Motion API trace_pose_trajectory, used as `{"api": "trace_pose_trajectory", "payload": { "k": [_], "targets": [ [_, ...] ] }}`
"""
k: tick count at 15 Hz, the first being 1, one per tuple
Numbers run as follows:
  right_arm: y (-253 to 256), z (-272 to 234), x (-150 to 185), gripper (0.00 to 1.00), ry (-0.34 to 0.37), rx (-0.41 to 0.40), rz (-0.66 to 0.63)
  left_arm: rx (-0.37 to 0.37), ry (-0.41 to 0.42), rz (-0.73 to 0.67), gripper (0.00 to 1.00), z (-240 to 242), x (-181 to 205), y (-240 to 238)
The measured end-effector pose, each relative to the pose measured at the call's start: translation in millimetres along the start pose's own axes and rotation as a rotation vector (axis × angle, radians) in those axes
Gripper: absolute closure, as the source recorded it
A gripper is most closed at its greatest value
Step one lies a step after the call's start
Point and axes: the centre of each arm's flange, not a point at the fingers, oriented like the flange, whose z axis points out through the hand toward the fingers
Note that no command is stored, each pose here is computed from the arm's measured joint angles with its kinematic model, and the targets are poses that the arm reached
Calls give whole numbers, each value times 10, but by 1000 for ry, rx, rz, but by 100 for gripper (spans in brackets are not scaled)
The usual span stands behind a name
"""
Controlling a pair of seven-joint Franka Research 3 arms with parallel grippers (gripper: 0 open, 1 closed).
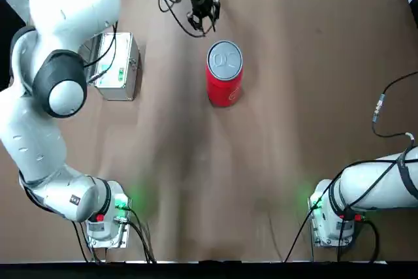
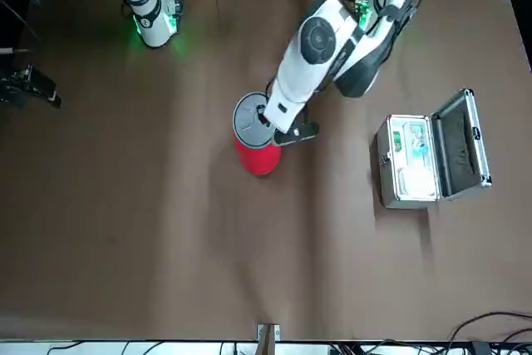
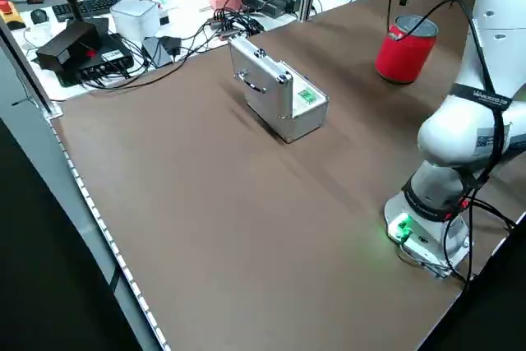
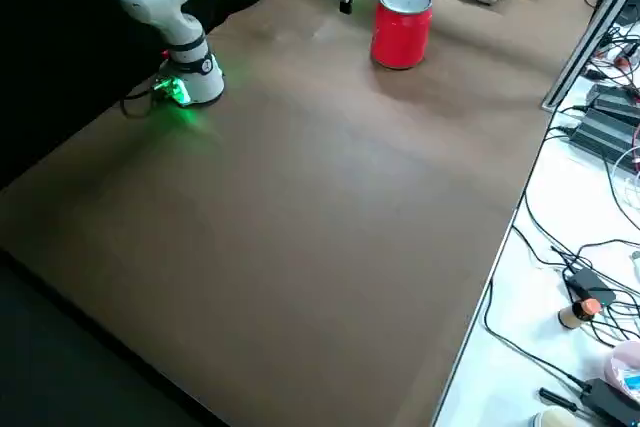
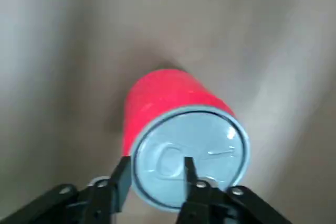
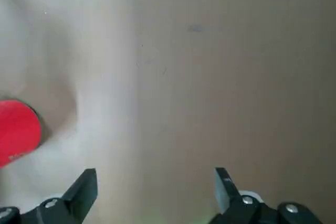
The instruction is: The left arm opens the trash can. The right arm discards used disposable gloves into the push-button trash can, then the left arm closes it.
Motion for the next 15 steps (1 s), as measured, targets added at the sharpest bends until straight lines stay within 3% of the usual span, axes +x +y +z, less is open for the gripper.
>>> {"api": "trace_pose_trajectory", "payload": {
  "k": [2, 3, 5, 11, 15],
  "targets": [
    [0, 34, -14, 1, -18, 1, 0, 31, 20, -26, 37, -214, 135, -193],
    [0, 65, -41, 1, -44, 2, 0, 51, 55, -33, 19, -472, 352, -448],
    [0, 76, -53, 1, -55, 2, 0, 61, 73, -22, 2, -704, 556, -712],
    [0, 77, -53, 1, -55, 2, 0, 81, 125, 69, 1, -1131, 1107, -1402],
    [-1, 76, -53, 1, -55, 2, 0, 137, 135, 205, 1, -1397, 1298, -1824]
  ]
}}
